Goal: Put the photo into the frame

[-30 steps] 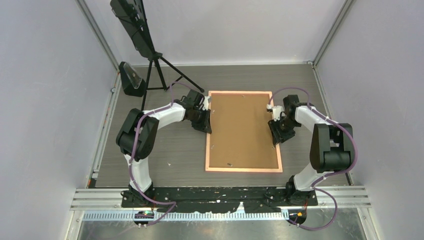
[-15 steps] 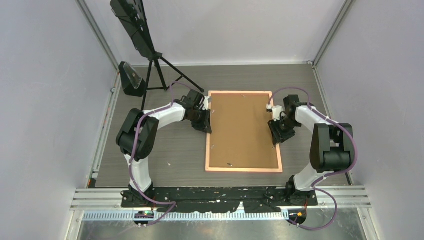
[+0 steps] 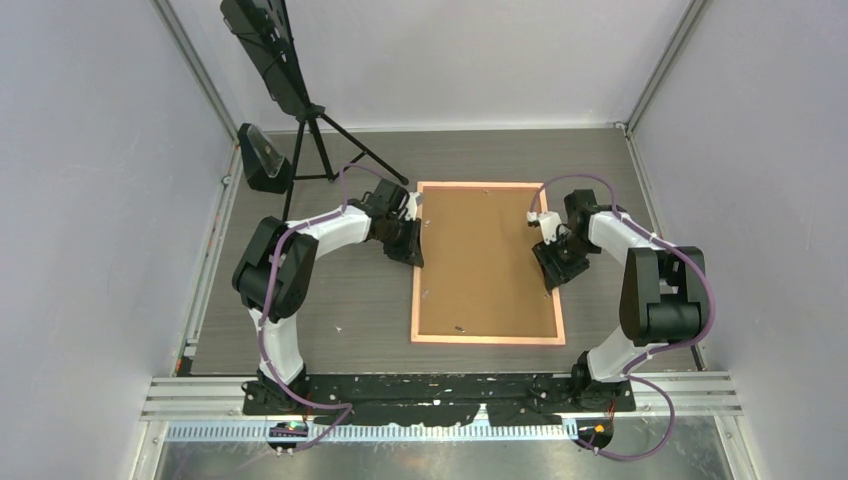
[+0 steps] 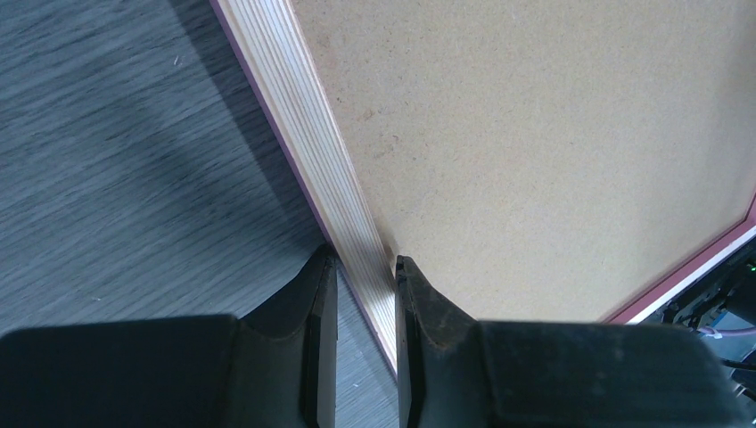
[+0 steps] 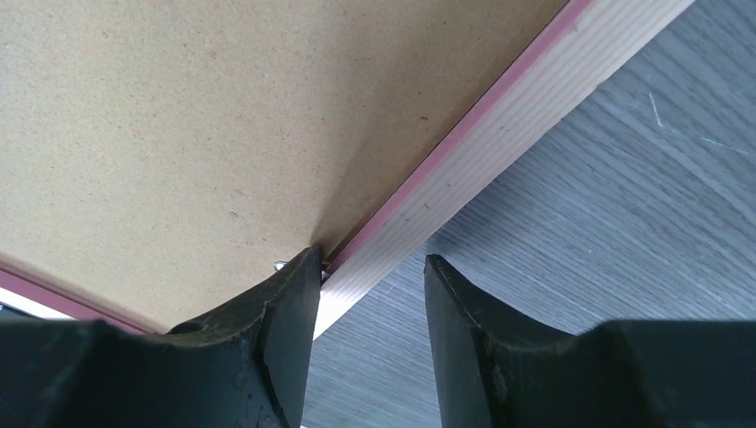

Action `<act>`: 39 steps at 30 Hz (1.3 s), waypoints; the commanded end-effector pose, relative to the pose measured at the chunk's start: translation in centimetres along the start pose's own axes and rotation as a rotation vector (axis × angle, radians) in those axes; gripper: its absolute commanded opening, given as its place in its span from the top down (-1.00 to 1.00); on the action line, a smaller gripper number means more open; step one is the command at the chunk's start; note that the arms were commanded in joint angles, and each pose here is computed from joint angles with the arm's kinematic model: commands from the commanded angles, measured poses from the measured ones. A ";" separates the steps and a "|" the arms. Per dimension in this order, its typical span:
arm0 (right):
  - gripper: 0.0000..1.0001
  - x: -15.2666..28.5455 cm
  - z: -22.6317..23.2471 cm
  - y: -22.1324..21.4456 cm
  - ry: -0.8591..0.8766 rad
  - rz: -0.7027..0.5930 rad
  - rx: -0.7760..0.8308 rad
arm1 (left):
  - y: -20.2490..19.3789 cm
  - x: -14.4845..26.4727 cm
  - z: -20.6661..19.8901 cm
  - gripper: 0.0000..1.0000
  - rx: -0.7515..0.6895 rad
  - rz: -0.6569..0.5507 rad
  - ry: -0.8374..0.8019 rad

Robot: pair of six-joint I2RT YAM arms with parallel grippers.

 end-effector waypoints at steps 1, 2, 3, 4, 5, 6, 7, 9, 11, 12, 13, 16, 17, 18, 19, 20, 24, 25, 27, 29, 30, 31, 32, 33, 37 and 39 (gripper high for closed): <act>-0.03 0.5 -1.1 -1.8 -0.045 0.094 0.085 | 0.2 -0.3 0.9 1.00 -0.024 0.005 0.021; -0.04 0.6 -1.1 -1.7 -0.040 0.097 0.090 | 0.2 -0.2 0.9 1.00 -0.024 0.006 0.022; -0.06 0.5 -1.2 -1.7 -0.037 0.100 0.100 | 0.3 -0.2 0.9 1.00 -0.025 0.004 0.021; -0.06 0.6 -1.2 -1.7 -0.030 0.104 0.105 | 0.2 -0.2 0.9 1.00 -0.024 0.005 0.021; -0.07 0.6 -1.3 -1.6 -0.026 0.106 0.117 | 0.3 -0.2 0.9 1.00 -0.024 0.004 0.021; -0.08 0.6 -1.2 -1.6 -0.016 0.108 0.122 | 0.3 -0.2 0.9 1.00 -0.025 0.004 0.022; -0.09 0.5 -1.2 -1.5 -0.011 0.109 0.135 | 0.2 -0.2 0.9 1.00 -0.025 0.004 0.023; -0.11 0.5 -1.3 -1.5 0.002 0.113 0.153 | 0.2 -0.2 0.9 1.00 -0.025 0.004 0.024; -0.12 0.4 -1.3 -1.3 0.007 0.114 0.166 | 0.3 -0.2 0.9 1.00 -0.026 0.004 0.023; -0.12 0.5 -1.3 -1.3 0.011 0.113 0.168 | 0.2 -0.2 0.9 1.00 -0.025 0.005 0.024; -0.13 0.4 -1.2 -1.2 0.020 0.109 0.175 | 0.2 -0.2 0.9 1.00 -0.025 0.005 0.023; -0.14 0.4 -1.1 -1.2 0.036 0.107 0.188 | 0.2 -0.2 0.9 1.00 -0.025 0.005 0.024; -0.16 0.3 -1.1 -1.1 0.041 0.107 0.191 | 0.3 -0.2 0.8 1.00 -0.025 0.003 0.022; -0.17 0.3 -1.1 -1.2 0.046 0.110 0.198 | 0.3 -0.2 0.9 1.00 -0.024 0.005 0.023; -0.19 0.3 -1.0 -1.1 0.053 0.110 0.200 | 0.3 -0.2 0.9 1.00 -0.025 0.004 0.022; -0.19 0.3 -1.0 -1.2 0.057 0.113 0.206 | 0.3 -0.2 0.9 1.00 -0.023 0.006 0.022; -0.24 0.2 -0.9 -1.2 0.071 0.116 0.214 | 0.2 -0.2 0.9 1.00 -0.023 0.007 0.022; -0.25 0.1 -0.9 -1.2 0.074 0.120 0.215 | 0.2 -0.2 0.9 1.00 -0.023 0.006 0.022; -0.27 0.2 -0.9 -1.3 0.076 0.121 0.220 | 0.2 -0.2 0.9 1.00 -0.023 0.006 0.022; -0.29 0.2 -1.0 -1.2 0.072 0.121 0.223 | 0.2 -0.2 0.9 1.00 -0.023 0.007 0.022; -0.30 0.3 -1.0 -1.2 0.070 0.119 0.221 | 0.3 -0.2 0.8 1.00 -0.024 0.005 0.021; -0.30 0.4 -1.0 -0.9 0.067 0.108 0.218 | 0.3 -0.2 0.8 1.00 -0.023 0.005 0.021; -0.31 0.5 -1.0 -0.6 0.071 0.093 0.202 | 0.3 -0.2 0.9 1.00 -0.022 0.005 0.023; -0.32 0.7 -1.2 -0.1 0.064 0.074 0.192 | 0.3 -0.2 0.9 1.00 -0.024 0.005 0.022; -0.37 1.8 -2.4 1.8 0.034 -0.021 0.067 | 0.4 -0.1 0.8 1.00 -0.025 0.002 0.022; -0.38 2.5 -3.1 2.7 0.012 -0.071 0.006 | 0.3 -0.1 0.8 1.00 -0.025 0.003 0.022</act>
Point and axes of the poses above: each gripper's point midway between its finger pads, its own x axis back along the fingers, its own z axis along the line the jaws close on, y = z × x, the point moved 2 cm from there along x, back along the fingers, and after that the axes turned 6 degrees about x, right-handed, at the moved point
